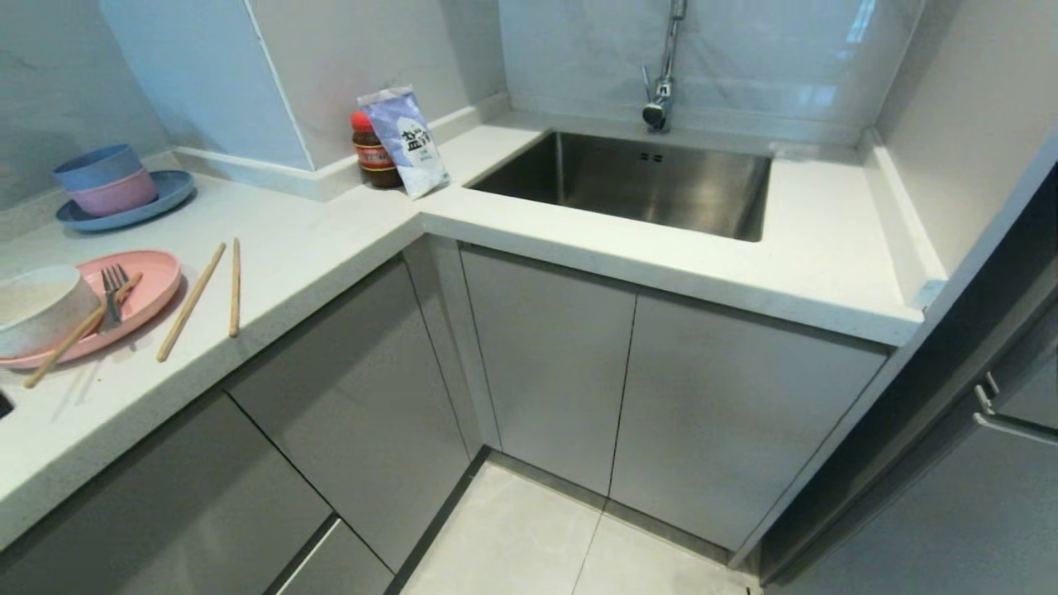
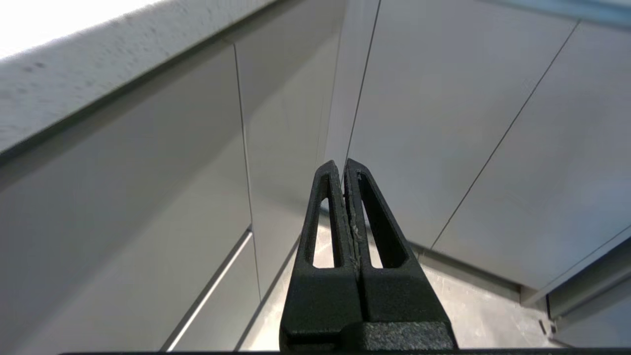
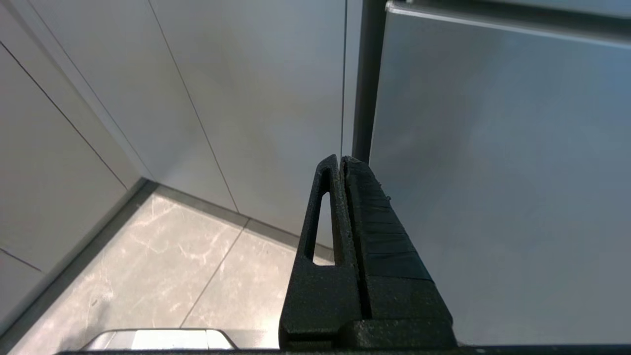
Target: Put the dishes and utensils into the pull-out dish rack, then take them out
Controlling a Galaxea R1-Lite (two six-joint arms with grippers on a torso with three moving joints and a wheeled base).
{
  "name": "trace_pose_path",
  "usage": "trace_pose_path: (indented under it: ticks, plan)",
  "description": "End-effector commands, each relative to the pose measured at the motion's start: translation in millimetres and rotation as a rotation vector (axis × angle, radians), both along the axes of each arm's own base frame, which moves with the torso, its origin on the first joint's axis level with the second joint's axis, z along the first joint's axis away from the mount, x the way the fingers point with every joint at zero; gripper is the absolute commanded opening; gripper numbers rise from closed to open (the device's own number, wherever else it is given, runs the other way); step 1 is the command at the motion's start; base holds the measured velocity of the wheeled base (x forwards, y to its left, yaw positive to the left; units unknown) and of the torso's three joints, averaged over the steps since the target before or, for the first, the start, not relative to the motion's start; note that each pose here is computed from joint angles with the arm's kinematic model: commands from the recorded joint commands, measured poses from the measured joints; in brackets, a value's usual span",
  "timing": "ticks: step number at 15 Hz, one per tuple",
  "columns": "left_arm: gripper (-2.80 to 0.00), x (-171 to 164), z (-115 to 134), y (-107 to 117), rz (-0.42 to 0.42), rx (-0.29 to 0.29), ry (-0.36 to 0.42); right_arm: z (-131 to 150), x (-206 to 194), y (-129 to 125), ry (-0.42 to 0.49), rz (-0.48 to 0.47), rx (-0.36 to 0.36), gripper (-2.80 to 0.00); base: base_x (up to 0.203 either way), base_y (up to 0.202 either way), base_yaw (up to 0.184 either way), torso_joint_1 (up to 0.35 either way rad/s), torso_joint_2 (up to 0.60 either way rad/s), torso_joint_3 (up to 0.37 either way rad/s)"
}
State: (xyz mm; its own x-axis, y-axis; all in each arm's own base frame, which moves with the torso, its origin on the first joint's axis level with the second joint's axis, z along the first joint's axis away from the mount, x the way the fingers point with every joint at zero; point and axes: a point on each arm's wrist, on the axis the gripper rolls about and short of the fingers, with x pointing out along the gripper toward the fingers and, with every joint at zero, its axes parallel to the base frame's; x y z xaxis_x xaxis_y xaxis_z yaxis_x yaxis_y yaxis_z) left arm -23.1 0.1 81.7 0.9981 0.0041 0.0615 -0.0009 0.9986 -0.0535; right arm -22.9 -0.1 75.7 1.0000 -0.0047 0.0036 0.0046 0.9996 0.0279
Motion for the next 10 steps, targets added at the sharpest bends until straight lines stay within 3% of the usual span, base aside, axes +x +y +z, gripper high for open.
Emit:
trace_pose_path:
  ticks: [1, 10]
  plan:
    - [-2.8, 1.9, -6.3, 0.0, 0.0, 0.0, 0.023, -0.4, -0.1, 0.0, -0.001, 0.0, 0.001, -2.8, 0.0, 0.0, 0.0, 0.002, 0.0, 0.204]
    - [-2.8, 2.0, -6.7, 0.0, -0.001, -0.002, 0.025, -0.1, -0.1, 0.0, -0.002, 0.0, 0.0, -2.8, 0.0, 0.0, 0.0, 0.001, 0.0, 0.203]
